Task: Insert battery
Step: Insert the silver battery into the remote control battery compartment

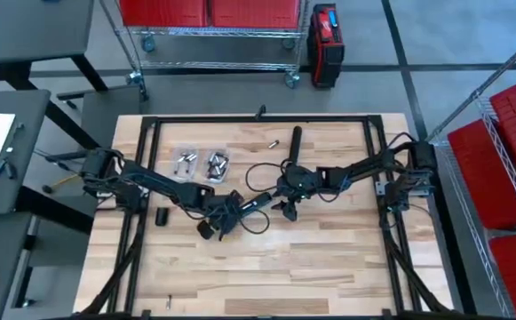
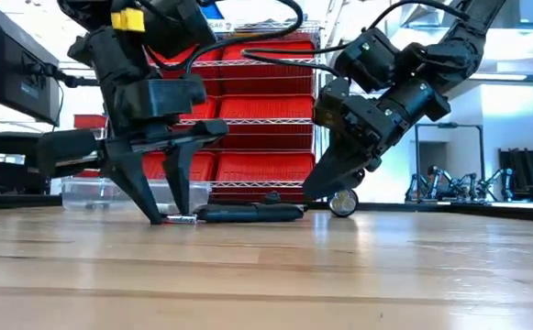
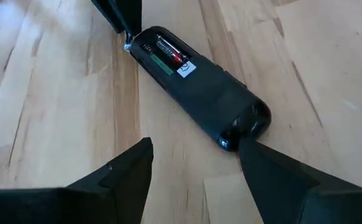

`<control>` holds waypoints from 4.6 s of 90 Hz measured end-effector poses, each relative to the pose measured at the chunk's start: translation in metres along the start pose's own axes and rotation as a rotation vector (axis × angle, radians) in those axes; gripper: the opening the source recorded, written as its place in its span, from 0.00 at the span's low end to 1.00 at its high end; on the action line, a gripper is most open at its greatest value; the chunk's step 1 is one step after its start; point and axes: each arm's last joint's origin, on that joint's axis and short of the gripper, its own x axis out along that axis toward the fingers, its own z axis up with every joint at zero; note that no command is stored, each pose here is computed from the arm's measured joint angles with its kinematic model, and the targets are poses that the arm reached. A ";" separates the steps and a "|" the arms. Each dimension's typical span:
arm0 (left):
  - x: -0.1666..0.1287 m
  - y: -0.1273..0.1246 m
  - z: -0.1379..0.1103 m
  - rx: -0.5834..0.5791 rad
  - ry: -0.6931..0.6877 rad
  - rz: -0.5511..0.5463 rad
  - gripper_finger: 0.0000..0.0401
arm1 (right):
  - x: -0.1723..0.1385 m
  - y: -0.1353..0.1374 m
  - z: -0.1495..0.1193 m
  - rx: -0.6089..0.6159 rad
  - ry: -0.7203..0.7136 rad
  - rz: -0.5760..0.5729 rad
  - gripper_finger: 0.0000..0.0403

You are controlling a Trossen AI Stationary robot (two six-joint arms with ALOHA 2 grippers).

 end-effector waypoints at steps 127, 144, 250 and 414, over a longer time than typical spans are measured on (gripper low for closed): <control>-0.035 0.025 0.055 -1.509 0.002 0.025 0.30 | 0.002 0.020 -0.008 -0.042 0.050 0.041 0.57; -0.022 0.012 0.044 -1.520 0.003 0.019 0.30 | 0.002 0.019 -0.010 -0.044 0.065 0.037 0.57; 0.017 0.013 0.047 0.385 -0.076 0.056 0.01 | 0.003 0.031 -0.018 -0.061 0.122 0.035 0.57; -0.003 0.006 0.086 -1.620 -0.401 0.028 0.15 | 0.042 0.061 -0.034 -0.283 -0.016 -0.068 0.57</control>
